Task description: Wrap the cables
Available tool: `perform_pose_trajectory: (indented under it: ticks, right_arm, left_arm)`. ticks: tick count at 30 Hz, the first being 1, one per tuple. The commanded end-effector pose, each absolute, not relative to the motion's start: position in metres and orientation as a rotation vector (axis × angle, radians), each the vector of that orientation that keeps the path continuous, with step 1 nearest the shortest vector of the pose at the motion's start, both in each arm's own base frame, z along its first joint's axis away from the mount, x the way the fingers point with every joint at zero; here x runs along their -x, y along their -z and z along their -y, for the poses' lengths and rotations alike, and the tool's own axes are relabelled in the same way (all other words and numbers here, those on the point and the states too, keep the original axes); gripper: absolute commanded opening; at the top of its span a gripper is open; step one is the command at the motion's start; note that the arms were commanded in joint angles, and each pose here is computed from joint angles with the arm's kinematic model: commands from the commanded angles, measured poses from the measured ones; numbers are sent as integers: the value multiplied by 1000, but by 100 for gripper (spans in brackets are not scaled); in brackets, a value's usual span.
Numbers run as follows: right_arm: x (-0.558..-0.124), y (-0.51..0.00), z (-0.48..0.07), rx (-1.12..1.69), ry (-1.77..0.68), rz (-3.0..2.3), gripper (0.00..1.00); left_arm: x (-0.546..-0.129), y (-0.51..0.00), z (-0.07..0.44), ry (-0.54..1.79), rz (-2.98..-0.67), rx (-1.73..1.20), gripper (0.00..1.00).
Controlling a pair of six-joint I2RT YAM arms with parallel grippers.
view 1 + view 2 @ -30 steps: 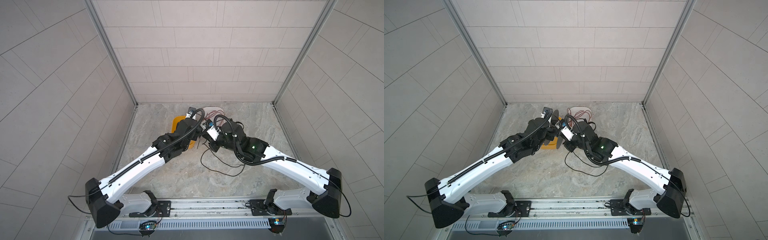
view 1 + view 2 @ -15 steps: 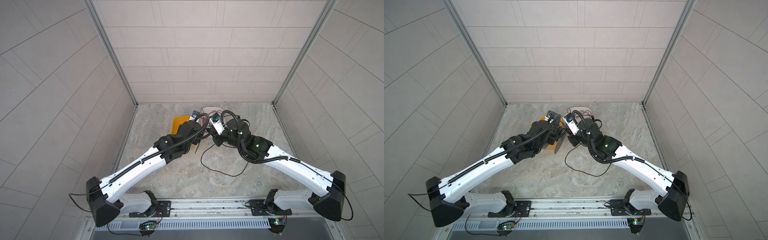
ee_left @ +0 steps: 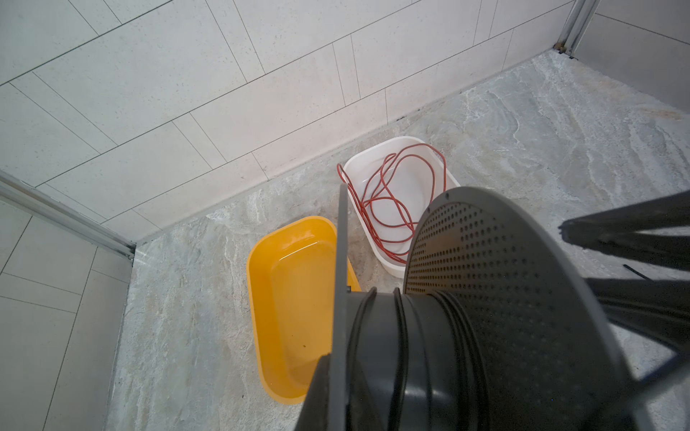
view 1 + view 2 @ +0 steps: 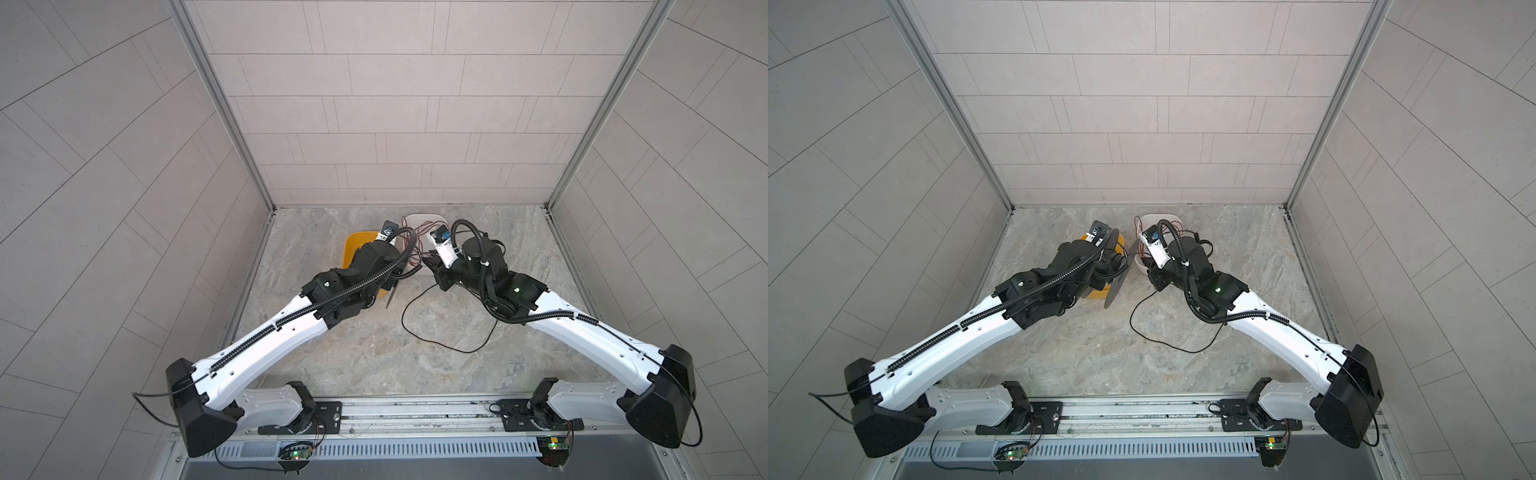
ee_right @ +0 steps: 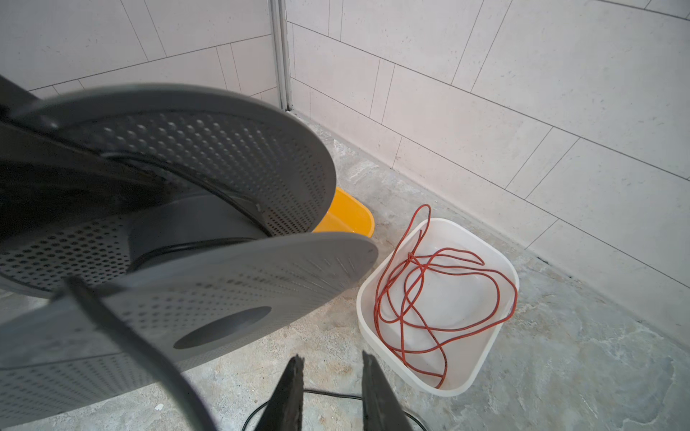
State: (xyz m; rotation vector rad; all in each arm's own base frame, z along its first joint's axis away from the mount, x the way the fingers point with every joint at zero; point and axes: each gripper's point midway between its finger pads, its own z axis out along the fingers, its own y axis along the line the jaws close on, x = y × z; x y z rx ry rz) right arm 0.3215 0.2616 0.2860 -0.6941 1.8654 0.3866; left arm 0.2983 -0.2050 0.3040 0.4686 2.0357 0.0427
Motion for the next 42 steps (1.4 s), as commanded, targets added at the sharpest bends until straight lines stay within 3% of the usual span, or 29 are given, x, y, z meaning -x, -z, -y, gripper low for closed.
perform_pose_trajectory:
  ticks: [1, 12, 21, 25, 42]
  right_arm:
    - [-318, -298, -256, 672, -416, -1830, 27]
    - [-314, -284, -235, 642, -391, -1830, 26]
    - [-329, -278, -221, 562, -389, -1825, 11]
    - [-339, -277, -214, 510, -389, -1824, 0]
    - [-390, -271, -216, 425, -408, -1843, 0]
  left_arm:
    - [-295, -345, 201, 9, -1952, -411, 0]
    - [-294, -351, 203, 28, -1948, -409, 0]
    - [-287, -351, 203, 59, -1963, -447, 0]
    - [-281, -356, 203, 92, -1960, -457, 0]
    - [-268, -356, 220, 230, -1986, -545, 0]
